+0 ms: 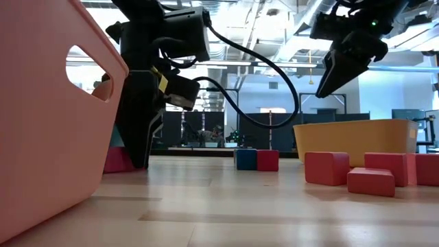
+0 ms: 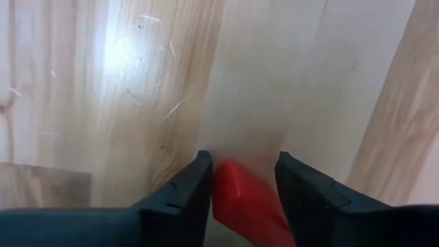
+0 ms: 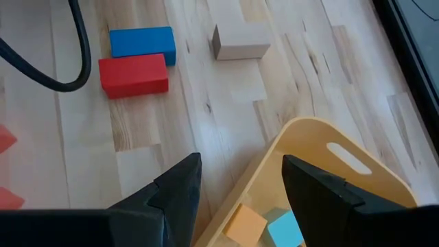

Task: Sort blocks by size
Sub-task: Put the thin top red rectangular block into the green bin

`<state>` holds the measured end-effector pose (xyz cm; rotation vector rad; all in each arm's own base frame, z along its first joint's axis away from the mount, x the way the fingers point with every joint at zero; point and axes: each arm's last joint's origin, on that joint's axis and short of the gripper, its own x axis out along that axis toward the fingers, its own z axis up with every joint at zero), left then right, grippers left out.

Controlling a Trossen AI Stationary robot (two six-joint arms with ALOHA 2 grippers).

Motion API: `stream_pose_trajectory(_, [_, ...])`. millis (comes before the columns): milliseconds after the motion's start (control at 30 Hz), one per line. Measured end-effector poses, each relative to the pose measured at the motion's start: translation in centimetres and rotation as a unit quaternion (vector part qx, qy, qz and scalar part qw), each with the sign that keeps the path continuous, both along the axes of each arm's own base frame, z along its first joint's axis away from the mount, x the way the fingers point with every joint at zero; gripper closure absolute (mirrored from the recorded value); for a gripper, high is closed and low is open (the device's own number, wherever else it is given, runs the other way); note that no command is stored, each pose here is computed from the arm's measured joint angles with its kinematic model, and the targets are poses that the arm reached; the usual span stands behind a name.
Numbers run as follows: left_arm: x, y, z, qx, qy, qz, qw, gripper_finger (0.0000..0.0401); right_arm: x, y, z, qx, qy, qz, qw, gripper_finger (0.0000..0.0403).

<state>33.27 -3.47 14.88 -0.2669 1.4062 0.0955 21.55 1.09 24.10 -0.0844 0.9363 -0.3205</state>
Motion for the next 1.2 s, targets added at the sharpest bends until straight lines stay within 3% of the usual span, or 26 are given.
stream_pose_trajectory(367, [0.4,0.0,0.5,0.01,-0.005,-0.038,0.999,0.0353,0.0,0.0,0.0,0.0,-0.001,0.0,1.0,0.0168])
stream_pose_trajectory(733, [1.9,0.0,2.6,0.027,-0.041,-0.073,0.996,0.0348,0.0,0.0,0.0,0.001,-0.001,0.0,1.0,0.0168])
stream_pose_trajectory(1200, [3.0,0.3,6.8,0.115,-0.04,-0.104,0.987,0.0349,0.0,0.0,0.0,0.001,-0.002,-0.001,1.0,0.0168])
